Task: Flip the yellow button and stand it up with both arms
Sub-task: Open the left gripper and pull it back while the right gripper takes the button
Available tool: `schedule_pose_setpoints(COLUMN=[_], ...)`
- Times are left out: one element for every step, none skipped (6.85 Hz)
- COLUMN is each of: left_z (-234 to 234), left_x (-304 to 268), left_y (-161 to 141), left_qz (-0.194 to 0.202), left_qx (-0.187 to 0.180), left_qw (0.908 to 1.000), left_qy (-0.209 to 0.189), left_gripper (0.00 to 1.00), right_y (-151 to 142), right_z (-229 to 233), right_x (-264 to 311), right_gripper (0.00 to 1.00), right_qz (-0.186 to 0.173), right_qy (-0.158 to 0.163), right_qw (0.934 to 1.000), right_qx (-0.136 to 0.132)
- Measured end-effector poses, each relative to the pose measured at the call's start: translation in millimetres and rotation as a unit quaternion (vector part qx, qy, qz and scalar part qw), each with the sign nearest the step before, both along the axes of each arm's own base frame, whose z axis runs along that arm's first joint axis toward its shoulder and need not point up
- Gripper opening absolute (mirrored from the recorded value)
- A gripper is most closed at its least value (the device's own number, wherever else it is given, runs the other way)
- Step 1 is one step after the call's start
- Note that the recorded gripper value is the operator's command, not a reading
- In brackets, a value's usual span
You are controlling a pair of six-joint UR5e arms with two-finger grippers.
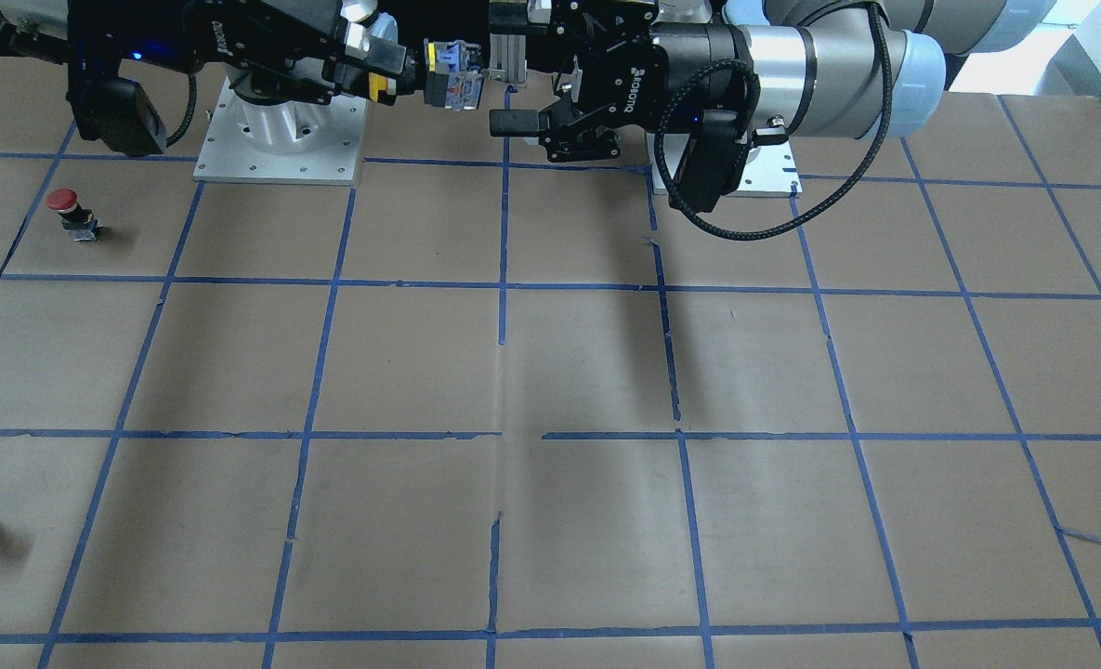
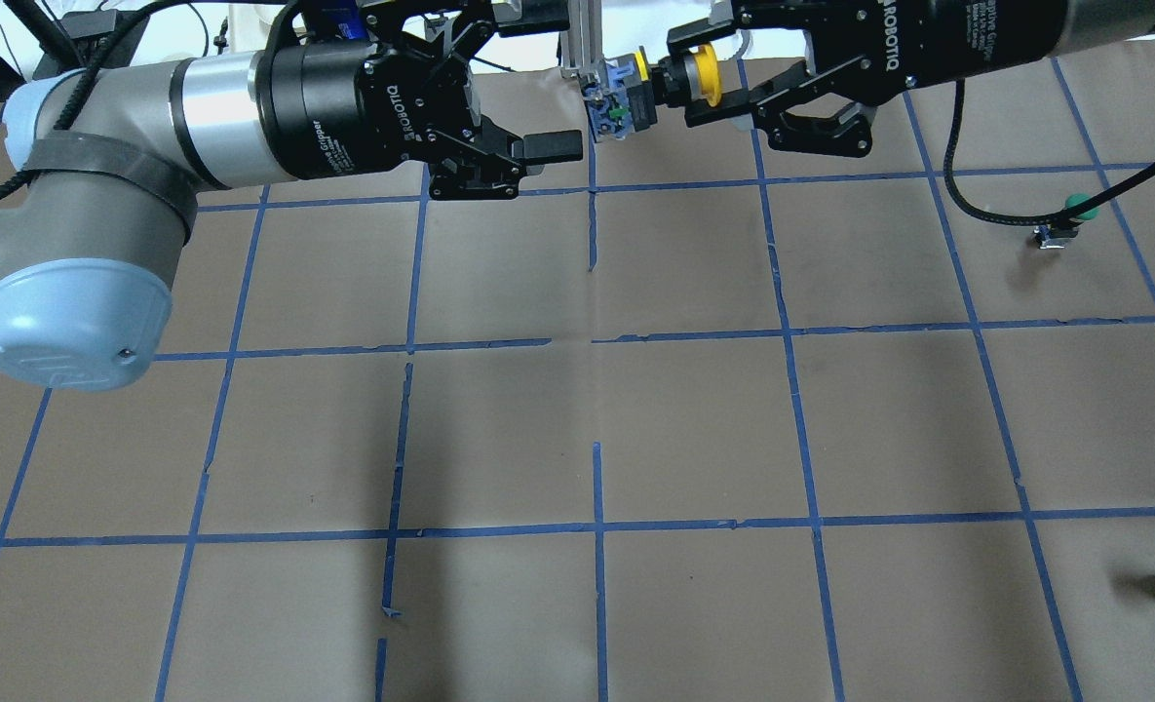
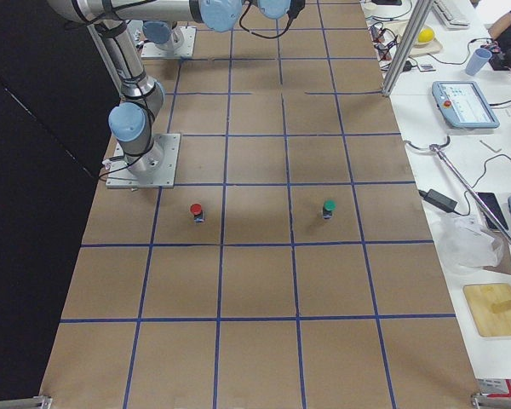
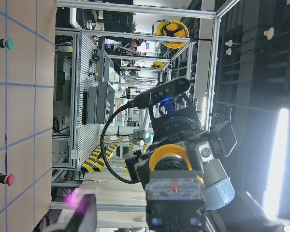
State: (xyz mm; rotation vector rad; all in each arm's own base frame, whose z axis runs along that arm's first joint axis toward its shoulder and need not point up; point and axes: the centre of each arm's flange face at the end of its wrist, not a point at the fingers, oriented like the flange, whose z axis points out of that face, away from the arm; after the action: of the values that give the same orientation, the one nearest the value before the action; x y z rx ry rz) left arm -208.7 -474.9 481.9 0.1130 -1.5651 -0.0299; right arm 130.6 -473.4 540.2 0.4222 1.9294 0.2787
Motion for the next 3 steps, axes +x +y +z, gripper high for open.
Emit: schedule_pose_setpoints(left_z=[-6.4,-18.9,-37.2], left_x=[13.7,32.3,45.5], left_y=[-6.8,-17.1,-29.2], left_qz=[0.013,0.031,0.041], left_qx=[0.0,0.002,0.012], left_qw=[0.9995,0.9977,0.9948], left_qy=[-0.03,-0.06,-0.093], left_gripper=[1.0,1.0,1.0], right_y=[1.7,1.6,-2.4], right_z=[-9.5,-20.8,-32.0], right_x=[-12.4,-25.9,-40.6], right_gripper=[0.32,0.32,0.27], right_qz=[0.023,0.052,0.077], right_qy=[0.071,0.159,0.242], right_qw=[0.9972,0.9859,0.967], right_qx=[0.001,-0.005,-0.012])
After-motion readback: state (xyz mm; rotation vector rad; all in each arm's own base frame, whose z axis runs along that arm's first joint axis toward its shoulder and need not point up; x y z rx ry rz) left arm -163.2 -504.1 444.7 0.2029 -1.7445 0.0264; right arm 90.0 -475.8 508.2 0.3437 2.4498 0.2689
